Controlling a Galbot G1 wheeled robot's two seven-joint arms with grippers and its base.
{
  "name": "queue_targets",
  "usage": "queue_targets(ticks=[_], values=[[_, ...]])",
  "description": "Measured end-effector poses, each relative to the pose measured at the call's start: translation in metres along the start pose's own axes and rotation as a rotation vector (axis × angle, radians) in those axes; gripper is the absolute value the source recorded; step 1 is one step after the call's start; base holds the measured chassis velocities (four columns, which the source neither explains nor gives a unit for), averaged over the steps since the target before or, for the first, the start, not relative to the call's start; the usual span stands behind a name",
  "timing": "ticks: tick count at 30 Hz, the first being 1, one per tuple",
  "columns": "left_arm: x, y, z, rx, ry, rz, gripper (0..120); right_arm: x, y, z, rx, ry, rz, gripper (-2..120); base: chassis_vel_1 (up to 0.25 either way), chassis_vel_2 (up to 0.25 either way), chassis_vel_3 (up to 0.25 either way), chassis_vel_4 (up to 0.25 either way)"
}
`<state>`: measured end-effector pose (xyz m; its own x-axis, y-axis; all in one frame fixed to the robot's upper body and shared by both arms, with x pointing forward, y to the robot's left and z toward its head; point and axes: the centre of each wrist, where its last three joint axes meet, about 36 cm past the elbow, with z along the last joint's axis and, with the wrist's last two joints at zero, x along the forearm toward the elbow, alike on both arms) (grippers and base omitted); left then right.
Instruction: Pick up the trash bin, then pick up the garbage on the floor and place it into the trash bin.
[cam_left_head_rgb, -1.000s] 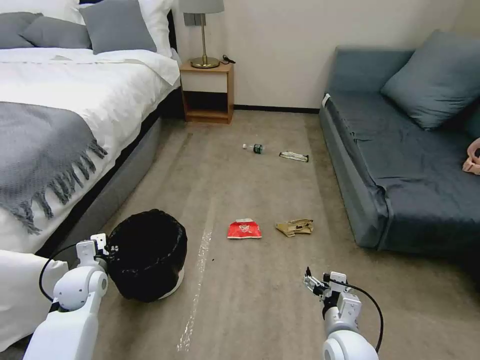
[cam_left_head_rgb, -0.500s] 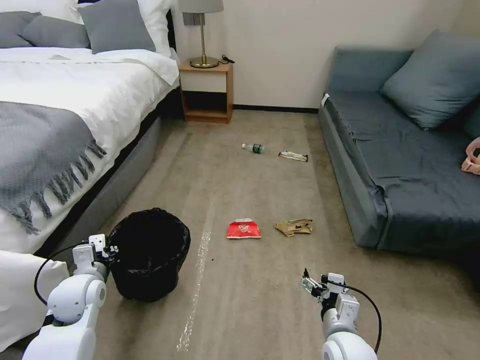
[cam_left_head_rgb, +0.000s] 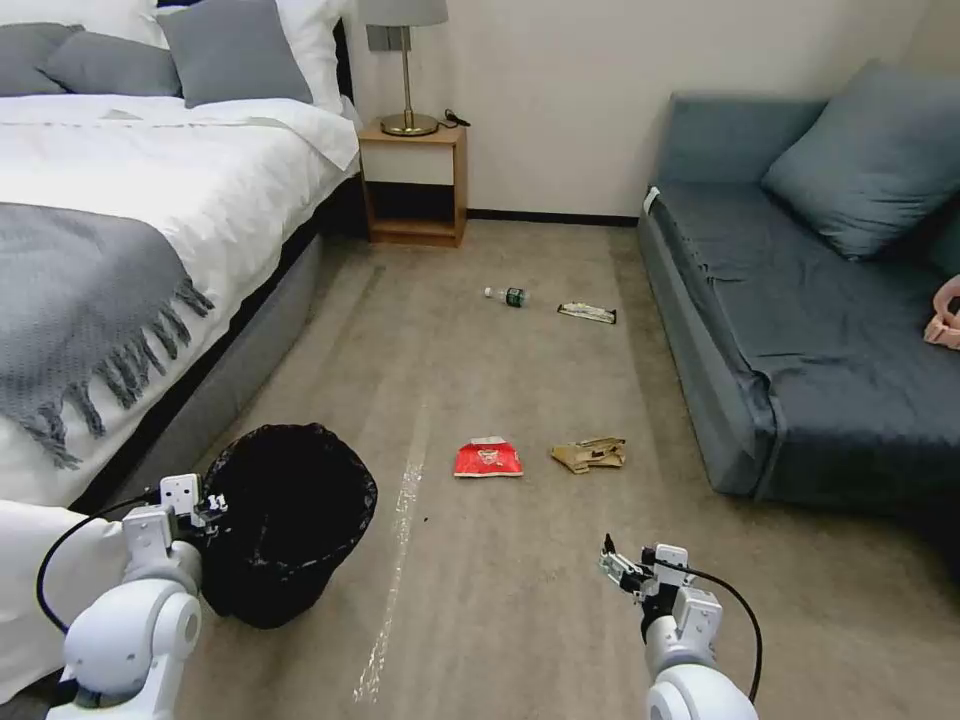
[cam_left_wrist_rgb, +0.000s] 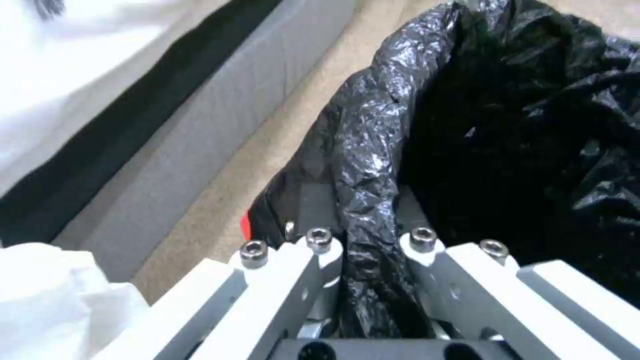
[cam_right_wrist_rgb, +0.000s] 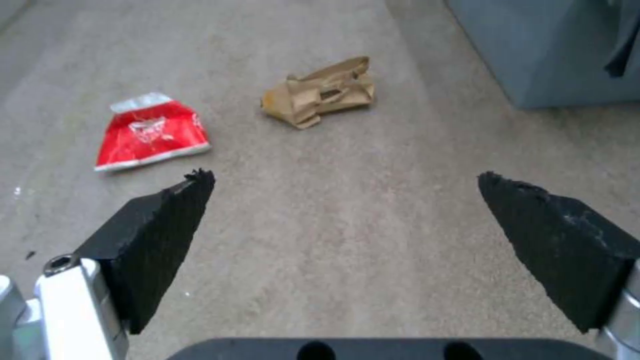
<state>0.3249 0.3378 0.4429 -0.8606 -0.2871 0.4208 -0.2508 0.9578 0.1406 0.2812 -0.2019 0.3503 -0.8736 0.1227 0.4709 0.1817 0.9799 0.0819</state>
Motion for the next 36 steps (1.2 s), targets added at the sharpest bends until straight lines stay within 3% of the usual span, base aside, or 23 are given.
queue_targets(ticks=[3, 12, 21, 36], values=[[0.017, -0.006, -0.003, -0.014, -0.039, -0.008, 4, 0.004, 0.001, -0.002, 0.001, -0.010, -0.014, 100, 0.000, 0.000, 0.000, 0.000], [0.035, -0.011, -0.018, -0.067, -0.113, -0.002, 4, 0.011, -0.003, -0.002, -0.001, -0.057, -0.041, 100, 0.000, 0.000, 0.000, 0.000], [0.035, -0.008, -0.024, -0.121, -0.155, 0.000, 4, 0.017, -0.011, -0.006, -0.013, -0.119, -0.070, 100, 0.000, 0.000, 0.000, 0.000], [0.030, -0.009, -0.023, -0.125, -0.156, 0.005, 4, 0.009, -0.011, -0.003, -0.016, -0.126, -0.085, 100, 0.000, 0.000, 0.000, 0.000]])
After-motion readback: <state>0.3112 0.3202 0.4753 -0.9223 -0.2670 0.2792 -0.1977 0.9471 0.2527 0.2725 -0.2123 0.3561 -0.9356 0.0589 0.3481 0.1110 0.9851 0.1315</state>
